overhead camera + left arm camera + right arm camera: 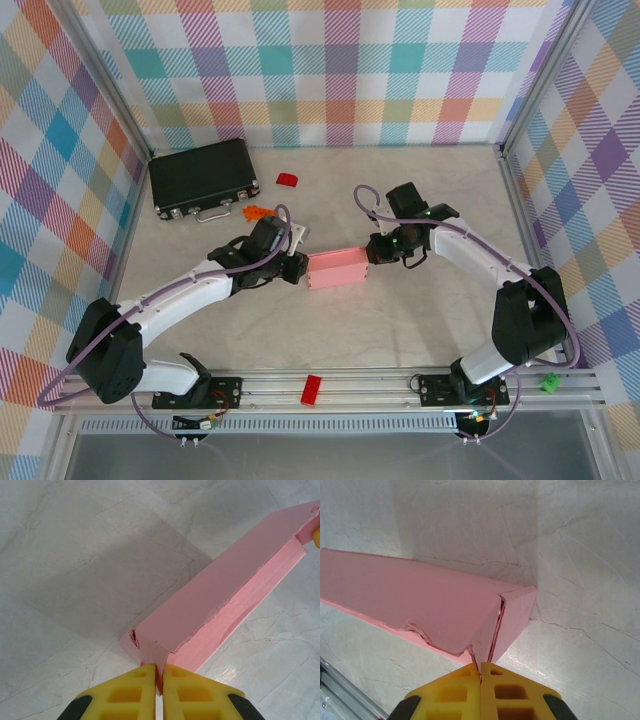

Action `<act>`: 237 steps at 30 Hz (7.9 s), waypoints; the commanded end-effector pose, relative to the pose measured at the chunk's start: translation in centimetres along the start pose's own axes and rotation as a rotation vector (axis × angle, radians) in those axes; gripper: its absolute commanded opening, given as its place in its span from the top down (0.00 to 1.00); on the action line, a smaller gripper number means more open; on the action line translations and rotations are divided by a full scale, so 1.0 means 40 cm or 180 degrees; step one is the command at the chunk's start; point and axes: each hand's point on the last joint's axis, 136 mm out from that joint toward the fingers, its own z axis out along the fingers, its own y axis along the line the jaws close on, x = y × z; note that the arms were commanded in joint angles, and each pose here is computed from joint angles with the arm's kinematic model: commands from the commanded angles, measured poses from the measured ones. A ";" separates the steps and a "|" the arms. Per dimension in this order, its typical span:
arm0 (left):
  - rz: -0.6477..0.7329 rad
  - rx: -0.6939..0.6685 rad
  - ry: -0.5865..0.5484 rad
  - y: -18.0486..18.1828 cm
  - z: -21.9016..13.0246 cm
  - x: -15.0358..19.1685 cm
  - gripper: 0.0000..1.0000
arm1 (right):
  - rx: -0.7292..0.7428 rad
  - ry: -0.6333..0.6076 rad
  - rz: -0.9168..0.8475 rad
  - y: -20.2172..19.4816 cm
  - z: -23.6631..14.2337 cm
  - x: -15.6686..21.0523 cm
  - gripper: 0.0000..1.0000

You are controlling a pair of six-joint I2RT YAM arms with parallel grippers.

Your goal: Fold the paper box

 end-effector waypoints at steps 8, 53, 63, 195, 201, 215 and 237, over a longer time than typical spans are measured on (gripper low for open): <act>-0.0068 0.0173 -0.0071 -0.025 -0.002 -0.030 0.81 | 0.0009 0.0036 -0.0024 0.009 -0.008 -0.005 0.94; -0.0182 0.0163 0.0009 -0.029 -0.007 -0.037 0.80 | 0.0020 0.0025 -0.0034 0.009 -0.009 -0.012 0.94; -0.0178 0.0017 0.0166 -0.005 0.006 -0.004 0.77 | 0.0041 -0.0002 -0.0053 0.011 -0.020 -0.022 0.94; -0.0562 0.0281 0.0167 -0.052 0.005 -0.040 0.86 | 0.0109 -0.0041 -0.0031 -0.002 -0.008 -0.033 0.84; -0.0613 0.0344 0.0147 -0.060 0.006 -0.045 0.85 | 0.0097 -0.0038 -0.0018 -0.002 -0.004 -0.032 0.84; -0.0643 0.0284 0.0271 -0.050 0.030 -0.017 0.88 | 0.0083 -0.0012 -0.0011 -0.002 0.003 -0.027 0.87; -0.0298 -0.0033 0.0614 -0.042 0.059 0.051 0.96 | 0.0080 0.0124 0.0005 -0.010 0.012 0.015 0.86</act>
